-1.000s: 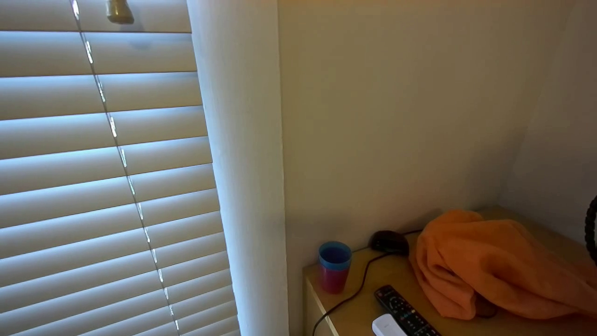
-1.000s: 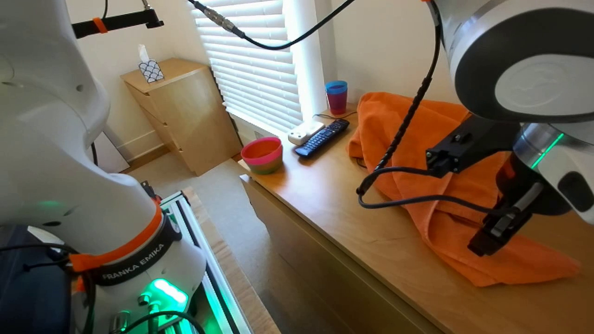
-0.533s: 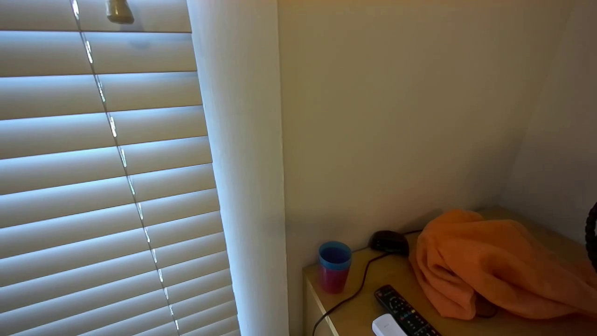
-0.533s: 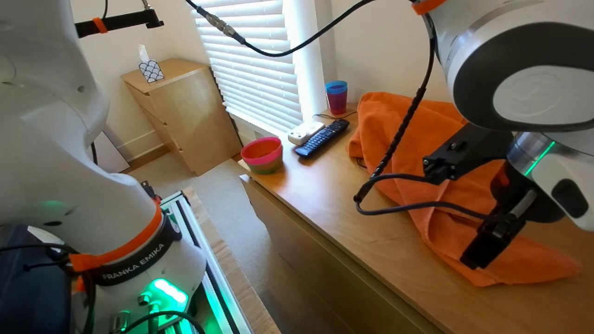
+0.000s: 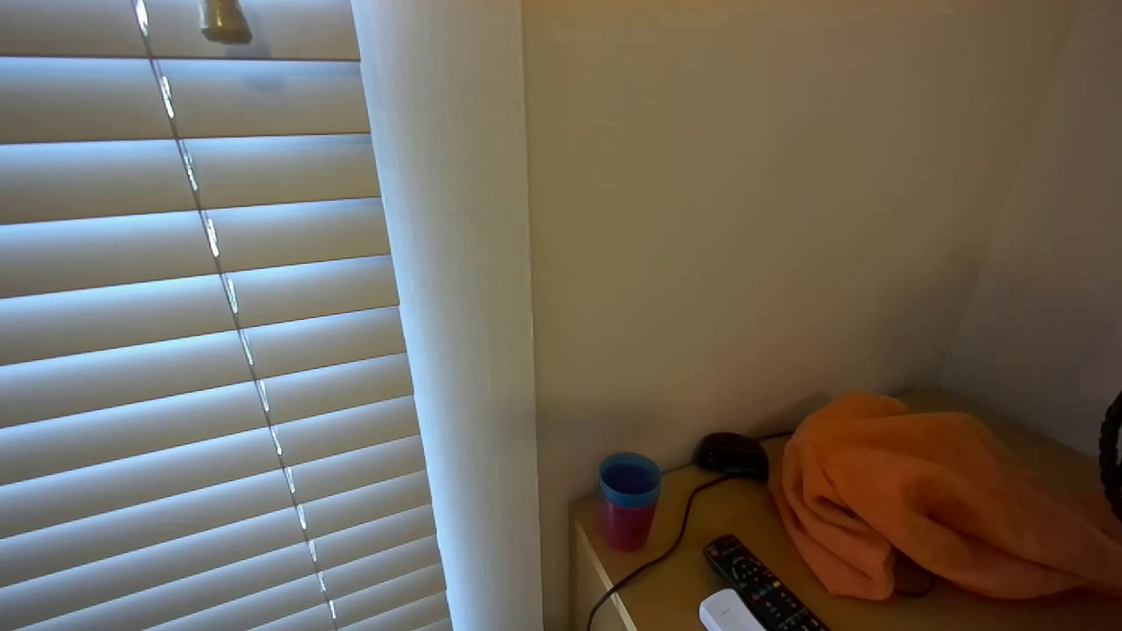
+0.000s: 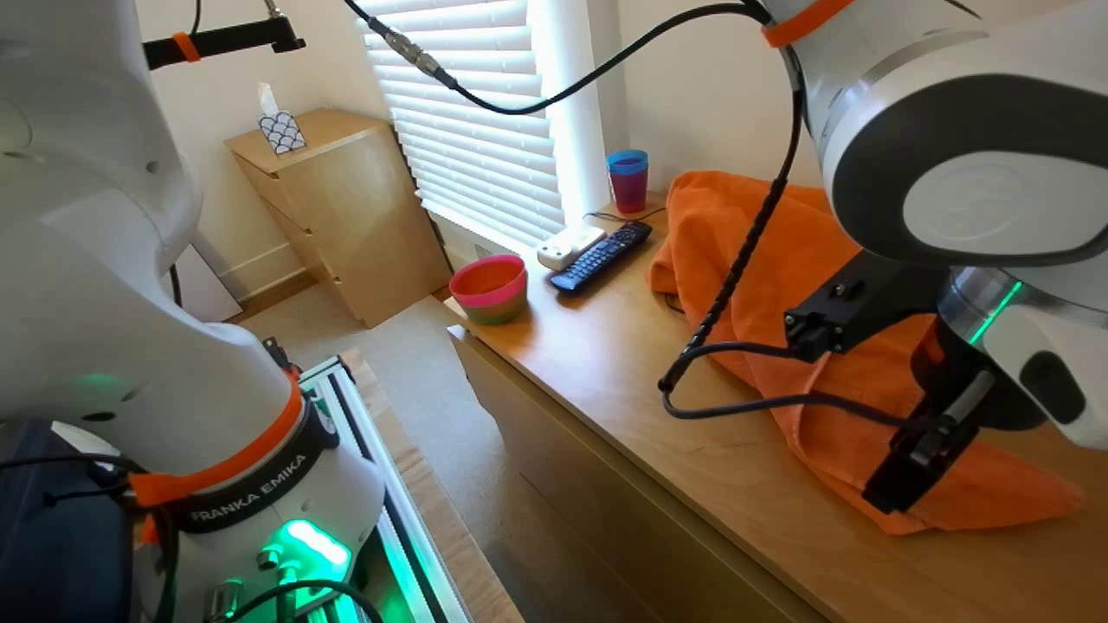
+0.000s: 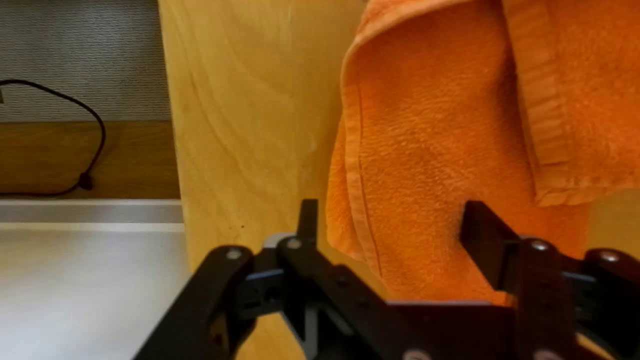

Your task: Spread the towel evenly on the cabinet top

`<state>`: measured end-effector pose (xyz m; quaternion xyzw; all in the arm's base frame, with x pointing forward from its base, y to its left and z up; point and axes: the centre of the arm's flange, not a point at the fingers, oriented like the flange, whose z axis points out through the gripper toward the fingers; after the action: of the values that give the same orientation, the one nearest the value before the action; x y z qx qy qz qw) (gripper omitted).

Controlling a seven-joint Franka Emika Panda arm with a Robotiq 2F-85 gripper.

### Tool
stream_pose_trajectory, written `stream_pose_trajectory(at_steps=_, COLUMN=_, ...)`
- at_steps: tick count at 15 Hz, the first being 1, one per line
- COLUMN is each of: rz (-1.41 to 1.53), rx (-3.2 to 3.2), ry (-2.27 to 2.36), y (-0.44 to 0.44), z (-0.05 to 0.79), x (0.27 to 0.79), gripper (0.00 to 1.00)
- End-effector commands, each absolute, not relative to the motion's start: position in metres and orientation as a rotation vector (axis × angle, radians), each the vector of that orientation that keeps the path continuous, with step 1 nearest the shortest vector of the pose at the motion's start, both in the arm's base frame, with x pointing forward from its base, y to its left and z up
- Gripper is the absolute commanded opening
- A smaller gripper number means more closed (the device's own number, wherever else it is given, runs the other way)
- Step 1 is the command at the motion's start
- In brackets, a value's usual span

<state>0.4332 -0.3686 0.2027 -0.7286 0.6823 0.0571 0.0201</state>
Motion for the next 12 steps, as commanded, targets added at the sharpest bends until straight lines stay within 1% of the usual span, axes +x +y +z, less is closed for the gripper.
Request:
stream_pose_trajectory(at_steps=1, rz=0.133, rx=-2.279, ry=2.128, y=-0.369, z=0.192, x=0.428, gripper=0.44)
stream_pose_trajectory(at_steps=2, rz=0.120, rx=-2.285, ry=2.129, y=-0.369, z=0.190, x=0.428, gripper=0.36)
stream_pose_trajectory(at_steps=4, rz=0.103, rx=-2.292, ry=2.132, y=-0.370, z=0.187, x=0.431, gripper=0.22)
stream_pose_trajectory(at_steps=5, rz=0.098, rx=-2.296, ry=2.133, y=-0.370, z=0.185, x=0.432, gripper=0.13)
stream_pose_trajectory(at_steps=7, rz=0.094, rx=-2.304, ry=2.135, y=-0.369, z=0.182, x=0.432, gripper=0.00)
stream_pose_trajectory(at_steps=12, rz=0.073, rx=-2.309, ry=2.131, y=-0.367, z=0.187, x=0.434, gripper=0.01)
